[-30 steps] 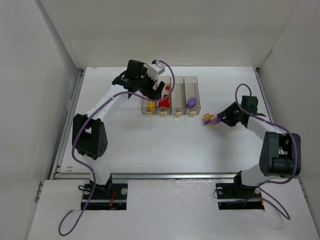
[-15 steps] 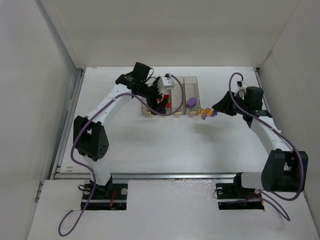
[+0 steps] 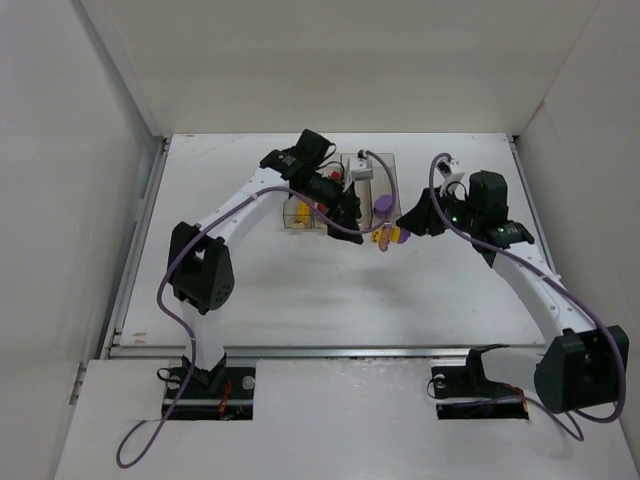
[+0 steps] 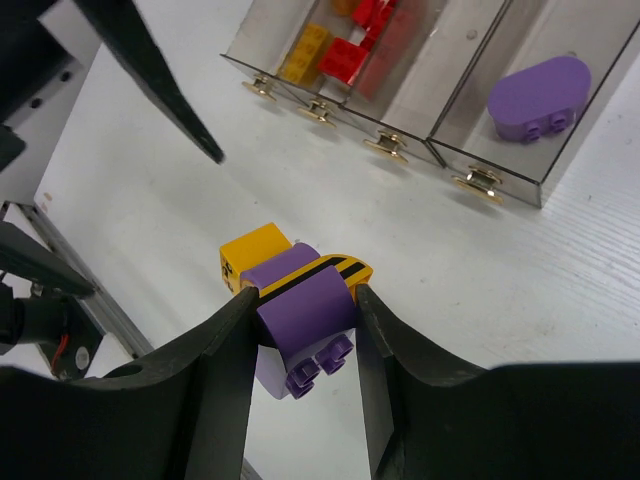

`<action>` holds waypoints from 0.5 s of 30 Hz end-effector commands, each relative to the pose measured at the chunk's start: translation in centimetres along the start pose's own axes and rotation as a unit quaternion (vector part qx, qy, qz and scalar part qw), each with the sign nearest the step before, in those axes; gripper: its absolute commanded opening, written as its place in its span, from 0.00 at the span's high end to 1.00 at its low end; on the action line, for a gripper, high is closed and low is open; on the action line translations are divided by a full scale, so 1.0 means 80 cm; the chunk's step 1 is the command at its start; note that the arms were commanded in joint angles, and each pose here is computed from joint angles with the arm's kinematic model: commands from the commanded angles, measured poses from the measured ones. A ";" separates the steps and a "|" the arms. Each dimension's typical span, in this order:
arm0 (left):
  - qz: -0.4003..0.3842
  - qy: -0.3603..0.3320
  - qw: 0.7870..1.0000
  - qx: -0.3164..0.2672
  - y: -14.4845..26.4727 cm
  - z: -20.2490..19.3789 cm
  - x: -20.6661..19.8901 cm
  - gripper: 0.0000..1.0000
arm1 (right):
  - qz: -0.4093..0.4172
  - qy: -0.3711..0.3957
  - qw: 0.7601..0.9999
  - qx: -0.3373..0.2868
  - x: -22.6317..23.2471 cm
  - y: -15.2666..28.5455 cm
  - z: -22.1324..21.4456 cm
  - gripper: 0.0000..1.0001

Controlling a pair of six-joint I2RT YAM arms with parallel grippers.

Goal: Sort the legos into containers by color

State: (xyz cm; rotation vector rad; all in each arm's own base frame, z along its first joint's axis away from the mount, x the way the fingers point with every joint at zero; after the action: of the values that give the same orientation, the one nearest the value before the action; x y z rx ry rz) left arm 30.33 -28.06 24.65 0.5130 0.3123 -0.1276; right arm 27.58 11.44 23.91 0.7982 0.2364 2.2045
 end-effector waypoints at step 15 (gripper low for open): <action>-0.056 0.092 0.994 -0.024 -0.043 -0.010 -0.001 0.01 | 0.048 0.052 0.997 -0.042 0.045 0.003 0.034 1.00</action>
State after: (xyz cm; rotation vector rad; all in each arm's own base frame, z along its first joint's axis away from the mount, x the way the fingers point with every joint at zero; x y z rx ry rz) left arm 30.04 -30.33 22.78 0.4722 0.4969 -0.1491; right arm 26.78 13.11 24.51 0.7837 0.2459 2.2690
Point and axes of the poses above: each gripper's point midway between its finger pads, its own y axis back along the fingers, its own x axis along the line the jaws close on, z = x × y, the point moved 7 cm from there along y, back along the fingers, and after that the axes turned 1 degree about y, right-handed, at the moved point
